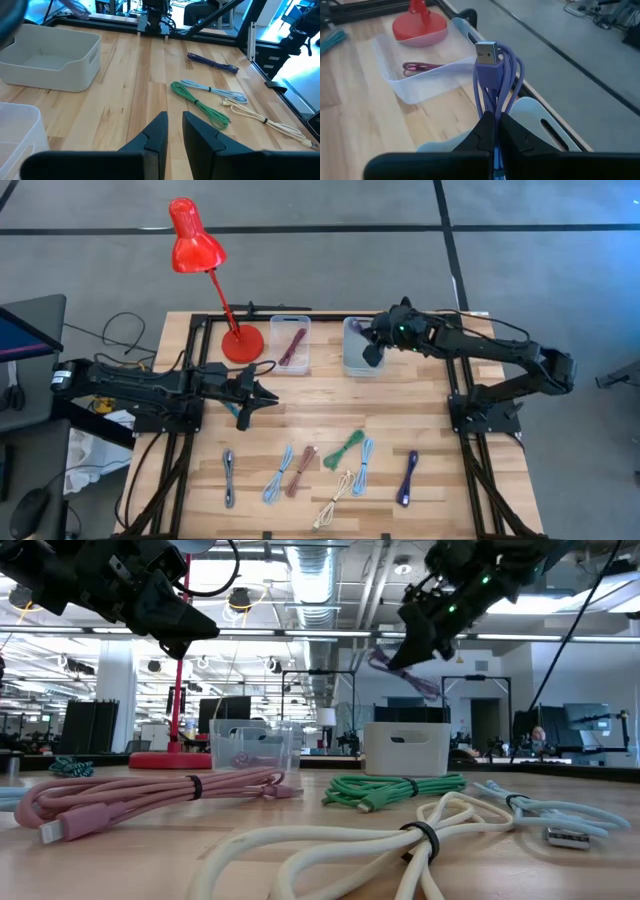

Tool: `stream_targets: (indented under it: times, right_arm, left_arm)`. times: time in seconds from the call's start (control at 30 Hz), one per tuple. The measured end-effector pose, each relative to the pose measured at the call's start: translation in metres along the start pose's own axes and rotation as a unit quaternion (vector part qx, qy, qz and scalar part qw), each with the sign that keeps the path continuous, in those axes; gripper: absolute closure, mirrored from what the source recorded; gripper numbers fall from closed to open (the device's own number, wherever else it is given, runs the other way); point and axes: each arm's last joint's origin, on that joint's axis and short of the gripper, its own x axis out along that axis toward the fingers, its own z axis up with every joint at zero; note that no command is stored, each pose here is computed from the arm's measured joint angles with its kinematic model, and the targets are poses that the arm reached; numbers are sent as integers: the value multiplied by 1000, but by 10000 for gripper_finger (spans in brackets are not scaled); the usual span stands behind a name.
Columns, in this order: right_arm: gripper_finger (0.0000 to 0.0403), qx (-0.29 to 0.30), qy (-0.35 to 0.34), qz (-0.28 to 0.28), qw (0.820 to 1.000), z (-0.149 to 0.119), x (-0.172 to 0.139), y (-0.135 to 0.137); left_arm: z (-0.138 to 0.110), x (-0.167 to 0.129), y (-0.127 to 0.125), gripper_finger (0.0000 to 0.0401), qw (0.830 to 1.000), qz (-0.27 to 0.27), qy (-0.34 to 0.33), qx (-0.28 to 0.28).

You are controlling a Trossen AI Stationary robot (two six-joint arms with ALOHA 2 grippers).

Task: Pick & Place USB Port
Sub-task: Put the purple USB cable into the gray bin

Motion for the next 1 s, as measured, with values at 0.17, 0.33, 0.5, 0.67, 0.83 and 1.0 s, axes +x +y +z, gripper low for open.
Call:
stream_targets:
  times: [0.17, 0.33, 0.5, 0.67, 0.83, 1.0]
  right_arm:
    - [403, 7, 20, 1, 1000, -10, 27, -6]
    - [403, 17, 47, -3, 999, -24, 52, -12]
    - [403, 20, 75, -7, 997, -38, 71, -15]
    - [403, 19, 96, -6, 995, -50, 84, -13]
    - [403, 20, 105, -6, 994, -56, 92, -12]
    - [399, 24, 93, -8, 995, -54, 92, -13]
  left_arm:
    - [0, 0, 0, 344, 1000, 0, 0, 0]
    - [0, 0, 0, 344, 1000, 0, 0, 0]
    - [0, 0, 0, 344, 1000, 0, 0, 0]
    - [0, 0, 0, 344, 1000, 0, 0, 0]
    - [0, 0, 0, 344, 1000, 0, 0, 0]
    - [0, 0, 0, 344, 1000, 0, 0, 0]
